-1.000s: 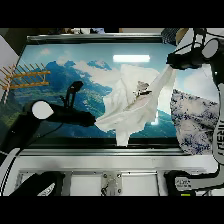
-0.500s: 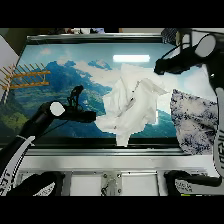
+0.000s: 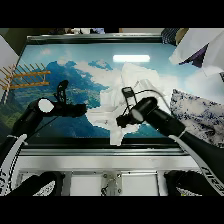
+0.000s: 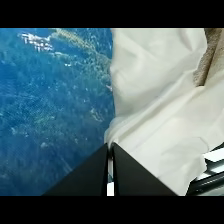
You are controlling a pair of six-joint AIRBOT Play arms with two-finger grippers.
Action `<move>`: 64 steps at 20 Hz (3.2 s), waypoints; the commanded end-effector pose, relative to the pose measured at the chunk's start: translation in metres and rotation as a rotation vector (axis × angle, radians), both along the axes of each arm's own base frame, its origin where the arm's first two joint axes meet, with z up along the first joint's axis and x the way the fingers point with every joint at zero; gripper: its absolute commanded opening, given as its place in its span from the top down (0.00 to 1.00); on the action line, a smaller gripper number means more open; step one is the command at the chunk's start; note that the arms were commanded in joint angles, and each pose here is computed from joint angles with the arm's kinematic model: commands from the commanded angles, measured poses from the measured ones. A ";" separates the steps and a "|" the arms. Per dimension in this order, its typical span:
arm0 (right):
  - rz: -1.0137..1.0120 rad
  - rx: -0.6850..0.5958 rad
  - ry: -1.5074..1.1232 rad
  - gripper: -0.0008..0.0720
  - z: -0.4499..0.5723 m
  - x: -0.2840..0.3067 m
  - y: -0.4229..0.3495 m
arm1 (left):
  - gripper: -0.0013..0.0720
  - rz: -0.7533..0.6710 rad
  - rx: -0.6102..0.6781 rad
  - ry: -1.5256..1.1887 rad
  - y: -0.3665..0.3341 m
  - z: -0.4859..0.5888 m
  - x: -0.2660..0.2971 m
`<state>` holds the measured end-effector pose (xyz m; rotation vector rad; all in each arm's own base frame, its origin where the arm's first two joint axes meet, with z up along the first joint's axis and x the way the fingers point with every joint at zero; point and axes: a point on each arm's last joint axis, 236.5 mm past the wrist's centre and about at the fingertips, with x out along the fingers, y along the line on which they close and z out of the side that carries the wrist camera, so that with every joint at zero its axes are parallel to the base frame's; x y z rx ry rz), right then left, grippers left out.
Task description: Fold the clothes and pants, and hang the long-sleeved shirts on hangers.
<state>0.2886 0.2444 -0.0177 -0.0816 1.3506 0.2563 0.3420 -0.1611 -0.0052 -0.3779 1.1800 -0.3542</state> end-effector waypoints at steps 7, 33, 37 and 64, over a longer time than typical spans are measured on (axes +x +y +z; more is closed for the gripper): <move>-0.282 -0.016 0.002 0.29 -0.072 -0.006 0.030 | 0.96 -0.015 0.002 0.032 0.001 -0.001 -0.009; -0.044 -0.296 0.034 0.96 -0.054 -0.034 -0.021 | 0.96 -0.201 0.075 0.047 0.001 0.035 -0.072; -0.022 -0.163 -0.063 0.96 0.012 -0.022 -0.031 | 0.96 -0.272 0.087 0.131 -0.008 0.010 -0.111; -0.126 -0.058 -0.040 0.96 0.039 -0.035 -0.035 | 0.33 -0.431 0.134 0.186 -0.132 -0.084 -0.137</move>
